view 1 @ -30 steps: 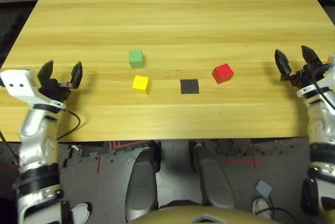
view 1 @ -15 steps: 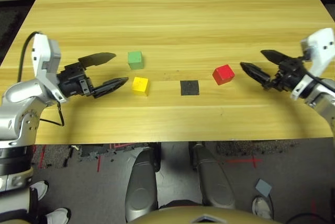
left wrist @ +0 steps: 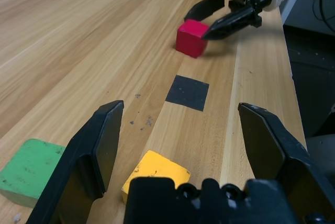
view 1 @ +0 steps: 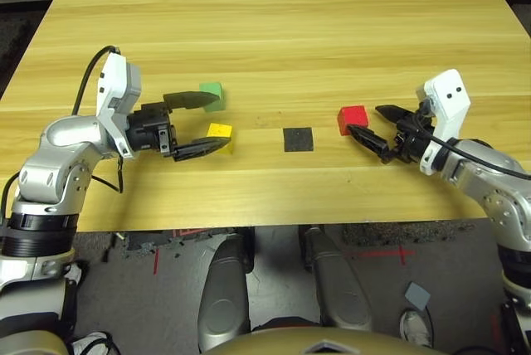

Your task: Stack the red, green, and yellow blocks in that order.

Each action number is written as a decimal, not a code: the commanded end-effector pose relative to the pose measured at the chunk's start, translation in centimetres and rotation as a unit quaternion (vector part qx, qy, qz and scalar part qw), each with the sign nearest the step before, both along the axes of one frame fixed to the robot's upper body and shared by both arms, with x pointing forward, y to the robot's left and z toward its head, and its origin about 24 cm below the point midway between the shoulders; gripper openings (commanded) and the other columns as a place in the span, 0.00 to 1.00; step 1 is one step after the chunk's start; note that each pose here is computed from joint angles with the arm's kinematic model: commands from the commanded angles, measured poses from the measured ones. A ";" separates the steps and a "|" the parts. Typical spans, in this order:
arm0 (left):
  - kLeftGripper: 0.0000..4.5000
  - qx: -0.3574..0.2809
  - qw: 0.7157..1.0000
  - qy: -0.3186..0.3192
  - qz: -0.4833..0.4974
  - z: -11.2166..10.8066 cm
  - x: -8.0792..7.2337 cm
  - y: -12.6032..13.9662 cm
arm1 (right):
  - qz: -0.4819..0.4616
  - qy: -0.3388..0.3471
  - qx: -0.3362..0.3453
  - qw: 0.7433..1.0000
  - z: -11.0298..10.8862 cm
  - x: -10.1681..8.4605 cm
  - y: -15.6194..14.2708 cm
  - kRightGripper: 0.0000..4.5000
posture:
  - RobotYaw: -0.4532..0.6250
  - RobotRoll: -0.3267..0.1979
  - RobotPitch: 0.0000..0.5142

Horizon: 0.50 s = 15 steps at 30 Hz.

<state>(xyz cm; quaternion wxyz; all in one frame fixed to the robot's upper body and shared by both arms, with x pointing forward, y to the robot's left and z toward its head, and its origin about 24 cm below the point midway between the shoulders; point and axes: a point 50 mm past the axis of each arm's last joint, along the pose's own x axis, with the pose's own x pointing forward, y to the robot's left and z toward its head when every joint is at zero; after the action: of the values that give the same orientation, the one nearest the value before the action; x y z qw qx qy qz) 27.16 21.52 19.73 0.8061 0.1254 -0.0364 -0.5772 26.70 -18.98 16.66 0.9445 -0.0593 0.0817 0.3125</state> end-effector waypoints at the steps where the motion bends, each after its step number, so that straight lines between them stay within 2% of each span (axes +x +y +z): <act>1: 0.99 0.006 1.000 0.001 0.001 -0.2 -0.3 -0.2 | 0.010 0.002 -0.007 1.000 -0.2 -0.1 0.6 1.00 | 0.34 0.23 0.61; 10: 0.99 -0.006 1.000 0.001 0.010 -0.2 -0.5 -0.7 | 0.016 0.007 -0.014 1.000 -0.6 0.3 0.8 1.00 | 0.35 0.22 0.61; 15: 0.99 -0.013 1.000 0.003 0.015 -0.2 -0.5 -0.8 | 0.051 -0.001 -0.042 0.998 -0.5 0.6 0.0 1.00 | 0.35 0.21 0.61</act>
<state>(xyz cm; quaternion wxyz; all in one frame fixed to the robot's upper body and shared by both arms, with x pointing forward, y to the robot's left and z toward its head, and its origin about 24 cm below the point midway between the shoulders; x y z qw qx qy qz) 26.97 20.79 19.63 0.8160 0.1166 -0.0390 -0.5649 27.16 -18.71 16.45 0.9321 -0.0896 0.0875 0.3400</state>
